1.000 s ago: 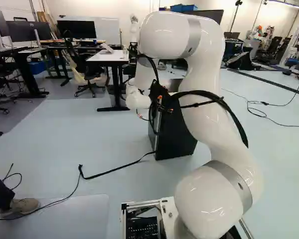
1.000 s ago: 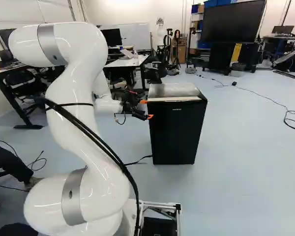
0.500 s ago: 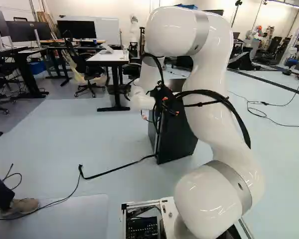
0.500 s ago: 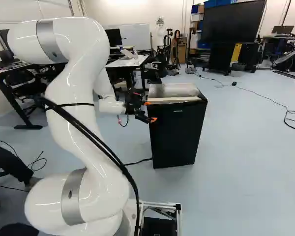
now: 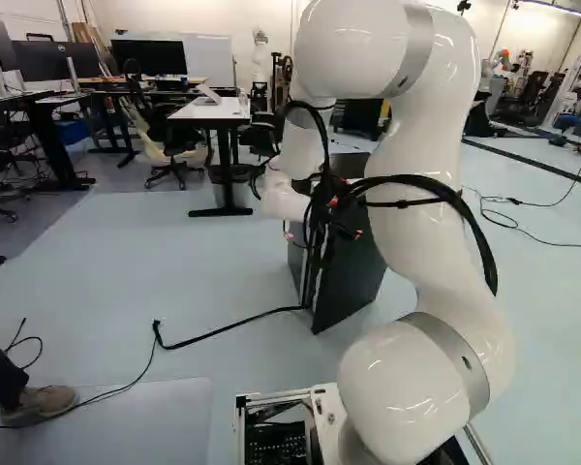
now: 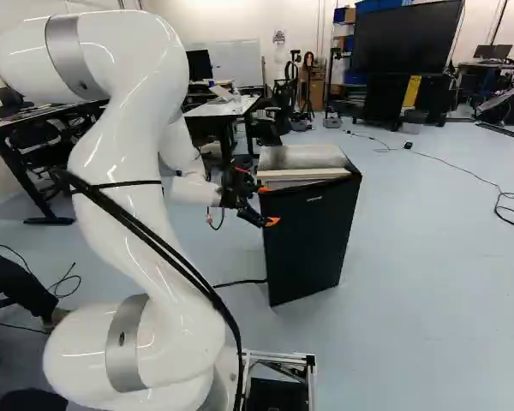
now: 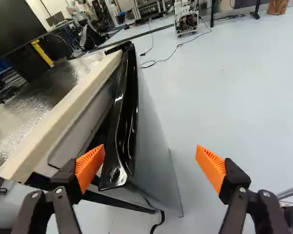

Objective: Open the fridge door

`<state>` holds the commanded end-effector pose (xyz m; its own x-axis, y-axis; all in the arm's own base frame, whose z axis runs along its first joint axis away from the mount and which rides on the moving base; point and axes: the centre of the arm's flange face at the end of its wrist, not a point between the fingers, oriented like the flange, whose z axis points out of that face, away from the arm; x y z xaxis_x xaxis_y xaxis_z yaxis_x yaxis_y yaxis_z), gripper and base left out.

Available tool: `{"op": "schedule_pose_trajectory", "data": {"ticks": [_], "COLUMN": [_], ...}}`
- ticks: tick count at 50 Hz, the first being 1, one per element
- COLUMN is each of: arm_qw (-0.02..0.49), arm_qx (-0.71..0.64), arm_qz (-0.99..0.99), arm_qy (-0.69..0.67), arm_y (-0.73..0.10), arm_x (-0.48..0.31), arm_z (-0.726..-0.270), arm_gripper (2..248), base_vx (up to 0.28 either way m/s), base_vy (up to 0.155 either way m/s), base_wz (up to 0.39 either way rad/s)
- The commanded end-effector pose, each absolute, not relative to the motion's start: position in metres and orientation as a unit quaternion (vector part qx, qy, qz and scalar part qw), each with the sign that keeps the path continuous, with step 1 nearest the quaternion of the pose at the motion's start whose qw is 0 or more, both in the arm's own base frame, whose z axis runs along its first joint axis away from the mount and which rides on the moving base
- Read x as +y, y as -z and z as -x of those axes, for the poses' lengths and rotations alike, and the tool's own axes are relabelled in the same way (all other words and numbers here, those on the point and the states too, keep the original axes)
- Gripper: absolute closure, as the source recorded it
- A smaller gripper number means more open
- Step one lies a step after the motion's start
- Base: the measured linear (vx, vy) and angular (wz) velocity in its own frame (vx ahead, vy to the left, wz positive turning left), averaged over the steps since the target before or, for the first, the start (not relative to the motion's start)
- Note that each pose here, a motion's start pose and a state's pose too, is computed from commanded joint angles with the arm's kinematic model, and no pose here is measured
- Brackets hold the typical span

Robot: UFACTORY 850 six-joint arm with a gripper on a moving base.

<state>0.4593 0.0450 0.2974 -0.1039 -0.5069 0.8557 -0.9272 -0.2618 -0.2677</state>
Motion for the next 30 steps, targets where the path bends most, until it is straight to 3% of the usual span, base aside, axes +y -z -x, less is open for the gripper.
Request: {"op": "schedule_pose_trajectory", "data": {"ticks": [30], "arm_qw": [0.282], "arm_qx": [-0.637], "arm_qz": [-0.582], "arm_qy": [-0.42], "arm_y": [-0.292], "arm_x": [0.015], "arm_z": [-0.394], "arm_gripper": [3], "base_vx": [0.0], "base_vy": [0.0], "base_wz": [0.0]}}
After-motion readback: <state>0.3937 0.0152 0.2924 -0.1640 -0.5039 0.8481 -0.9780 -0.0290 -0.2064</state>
